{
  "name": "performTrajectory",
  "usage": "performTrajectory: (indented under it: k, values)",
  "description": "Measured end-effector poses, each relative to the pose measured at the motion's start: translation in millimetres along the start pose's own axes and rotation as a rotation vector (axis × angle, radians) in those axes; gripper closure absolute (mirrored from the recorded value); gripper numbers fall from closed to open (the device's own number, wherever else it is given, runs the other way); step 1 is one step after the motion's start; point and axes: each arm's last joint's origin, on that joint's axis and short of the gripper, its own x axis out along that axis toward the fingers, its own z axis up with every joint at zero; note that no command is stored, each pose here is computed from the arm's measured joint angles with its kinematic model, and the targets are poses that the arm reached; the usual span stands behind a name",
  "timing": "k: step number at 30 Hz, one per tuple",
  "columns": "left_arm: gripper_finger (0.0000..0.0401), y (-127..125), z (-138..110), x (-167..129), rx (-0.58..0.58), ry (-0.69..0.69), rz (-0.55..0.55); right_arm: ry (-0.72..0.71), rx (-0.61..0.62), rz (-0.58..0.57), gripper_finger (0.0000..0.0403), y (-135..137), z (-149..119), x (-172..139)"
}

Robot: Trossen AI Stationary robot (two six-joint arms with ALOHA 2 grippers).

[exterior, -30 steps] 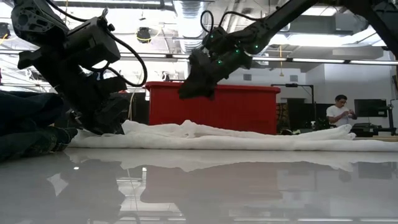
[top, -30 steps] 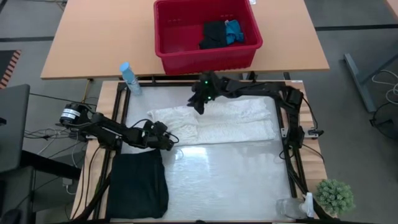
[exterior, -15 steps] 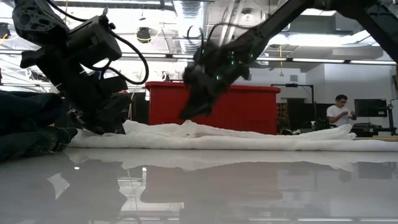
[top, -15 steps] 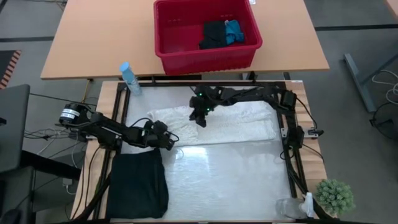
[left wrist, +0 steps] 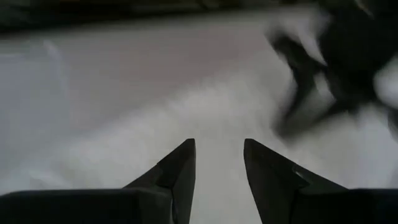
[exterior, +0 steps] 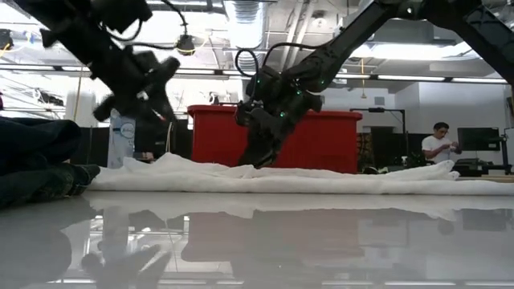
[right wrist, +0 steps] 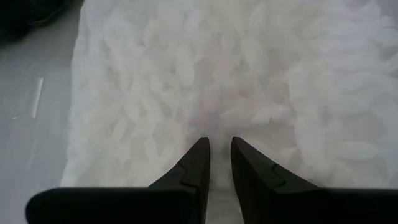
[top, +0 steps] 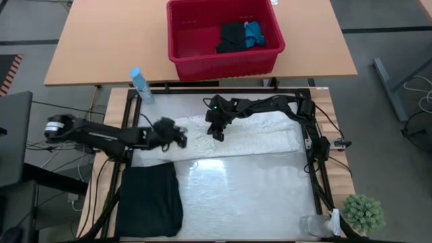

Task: Fold Laundry from Bin
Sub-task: Fold the white dress from the red bin

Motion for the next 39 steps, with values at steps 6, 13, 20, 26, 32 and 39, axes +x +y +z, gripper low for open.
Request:
performTrajectory:
  k: [6,13,20,26,32,39]
  values:
    - [0.0273,48.9,34.4,-3.4,-0.278,0.011,0.119,0.004,-0.001,0.001,0.0312,0.5,-0.5,0.4]
    - [0.0273,83.7,32.2,21.7,-0.549,0.262,-0.255,0.001,-0.021,-0.013,0.0312,0.1,0.0,0.3]
    - [0.0273,95.6,27.5,30.8,-0.574,0.370,-0.248,-0.003,-0.023,-0.021,0.0312,-0.1,0.5,0.3]
    - [0.0273,97.0,23.6,40.2,-0.609,0.393,-0.213,-0.002,-0.022,-0.022,0.0312,-0.1,0.4,0.3]
    - [0.0273,94.5,26.1,52.5,-0.651,0.362,-0.246,0.000,-0.021,-0.022,0.0312,-0.1,0.3,0.3]
    - [0.0273,94.3,20.3,60.7,-0.681,0.431,-0.264,0.000,-0.021,-0.022,0.0312,-0.1,0.2,0.3]
